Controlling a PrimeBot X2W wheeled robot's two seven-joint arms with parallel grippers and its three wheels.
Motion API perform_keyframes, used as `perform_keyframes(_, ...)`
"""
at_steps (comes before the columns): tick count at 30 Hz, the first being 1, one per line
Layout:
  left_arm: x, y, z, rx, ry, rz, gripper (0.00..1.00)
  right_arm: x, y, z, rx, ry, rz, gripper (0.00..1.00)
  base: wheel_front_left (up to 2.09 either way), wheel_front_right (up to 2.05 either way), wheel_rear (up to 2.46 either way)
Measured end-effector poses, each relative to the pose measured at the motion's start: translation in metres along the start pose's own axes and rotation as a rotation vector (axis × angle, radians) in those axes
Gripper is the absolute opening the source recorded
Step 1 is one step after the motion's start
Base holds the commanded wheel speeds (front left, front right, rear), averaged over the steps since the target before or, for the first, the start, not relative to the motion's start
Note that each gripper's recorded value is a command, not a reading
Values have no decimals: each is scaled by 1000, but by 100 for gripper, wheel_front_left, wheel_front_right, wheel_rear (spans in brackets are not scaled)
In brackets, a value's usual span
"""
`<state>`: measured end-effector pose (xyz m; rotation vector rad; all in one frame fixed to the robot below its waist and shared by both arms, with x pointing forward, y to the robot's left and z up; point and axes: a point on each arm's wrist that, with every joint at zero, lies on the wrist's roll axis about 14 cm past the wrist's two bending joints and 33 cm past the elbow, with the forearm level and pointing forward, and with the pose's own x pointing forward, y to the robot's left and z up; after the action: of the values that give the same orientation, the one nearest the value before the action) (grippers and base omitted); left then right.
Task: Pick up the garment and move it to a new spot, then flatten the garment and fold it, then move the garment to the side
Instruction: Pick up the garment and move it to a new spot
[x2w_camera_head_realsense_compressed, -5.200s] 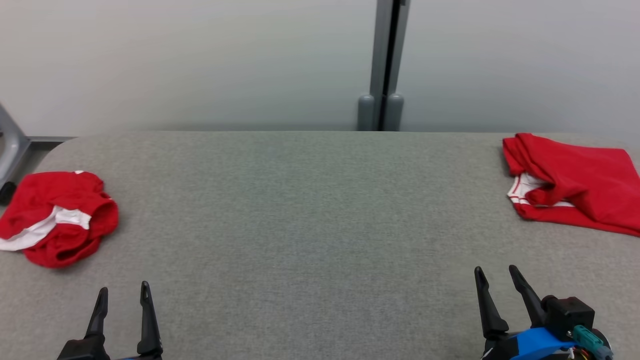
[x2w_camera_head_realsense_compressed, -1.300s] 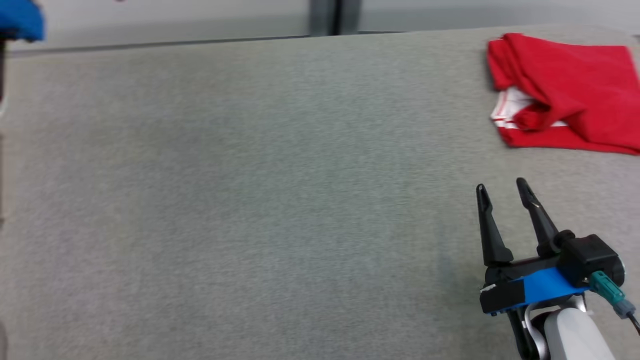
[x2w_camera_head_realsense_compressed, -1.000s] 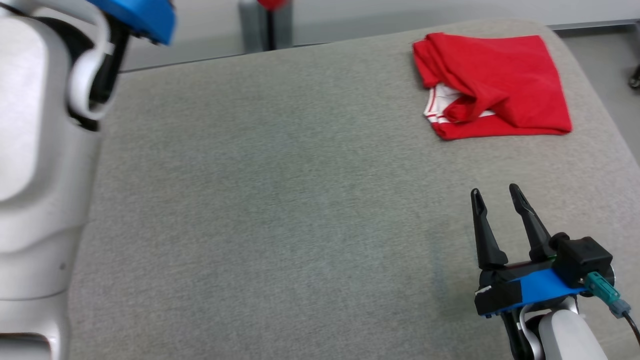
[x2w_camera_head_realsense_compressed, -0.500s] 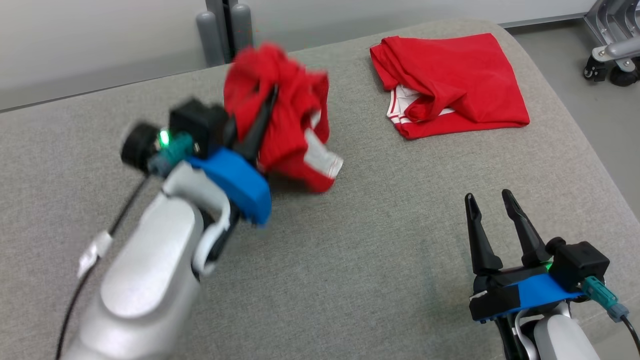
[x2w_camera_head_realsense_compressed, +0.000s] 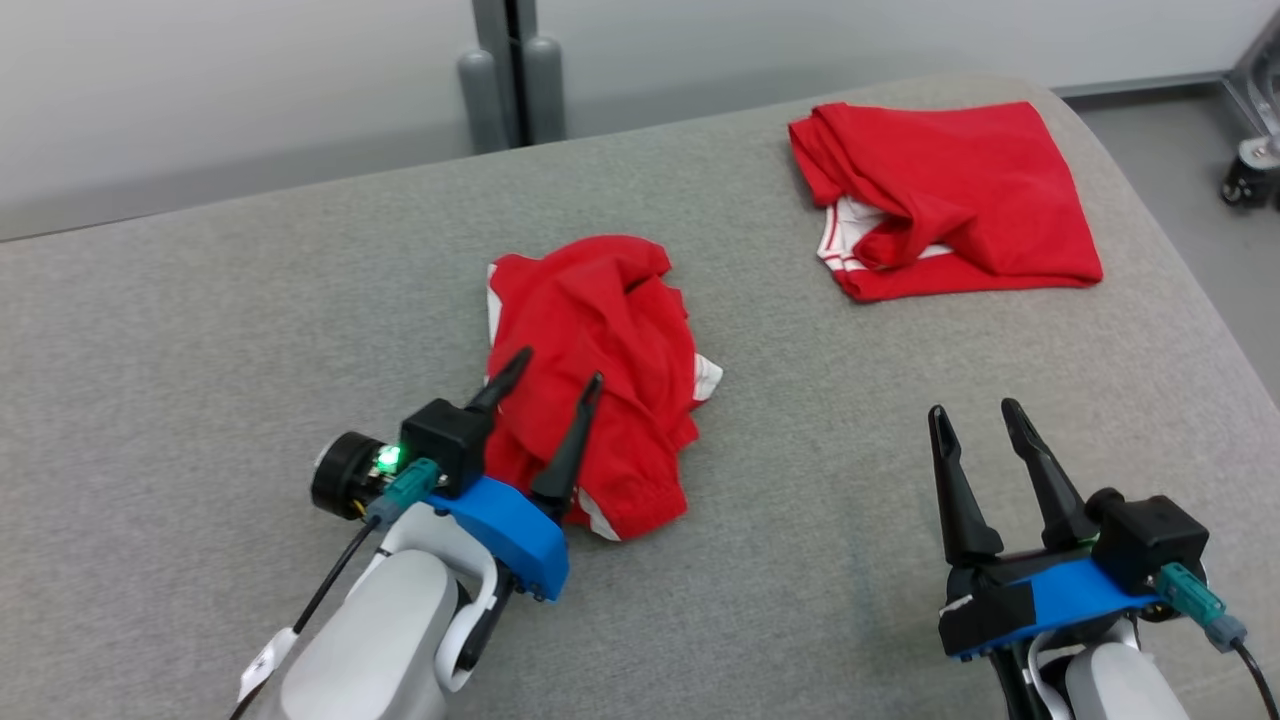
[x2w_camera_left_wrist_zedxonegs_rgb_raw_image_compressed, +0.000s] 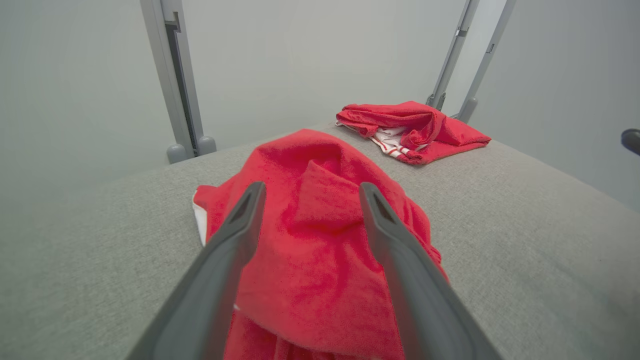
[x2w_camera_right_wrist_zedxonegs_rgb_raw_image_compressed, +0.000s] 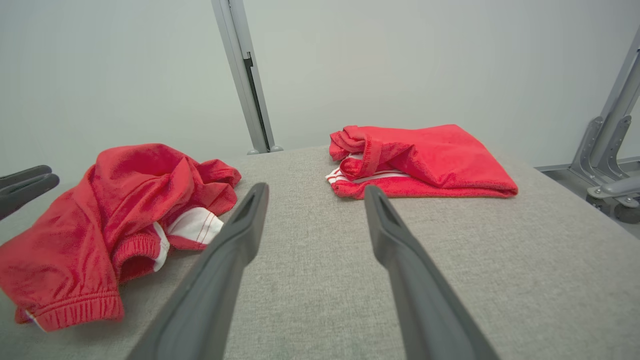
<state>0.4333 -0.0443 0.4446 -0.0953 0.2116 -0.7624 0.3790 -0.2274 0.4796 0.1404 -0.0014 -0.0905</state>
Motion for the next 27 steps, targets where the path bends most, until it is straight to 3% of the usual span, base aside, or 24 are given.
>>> perform_keyframes(6, -30, 44, 30, 38, -123, 172, 100, 1, 17, -3, 13, 4, 49, 100, 0, 0, 0)
perform_keyframes(14, -103, 103, 67, 94, -264, 446, 100, 8, 42, -6, 15, 8, 122, 100, 0, 0, 0)
perform_keyframes(20, -165, 126, 67, 126, -296, 622, 100, 12, 60, -10, 21, 18, 170, 100, 0, 0, 0)
perform_keyframes(27, -218, 135, 45, 89, -273, 766, 100, 10, 69, -15, 25, 33, 197, 100, 0, 0, 0)
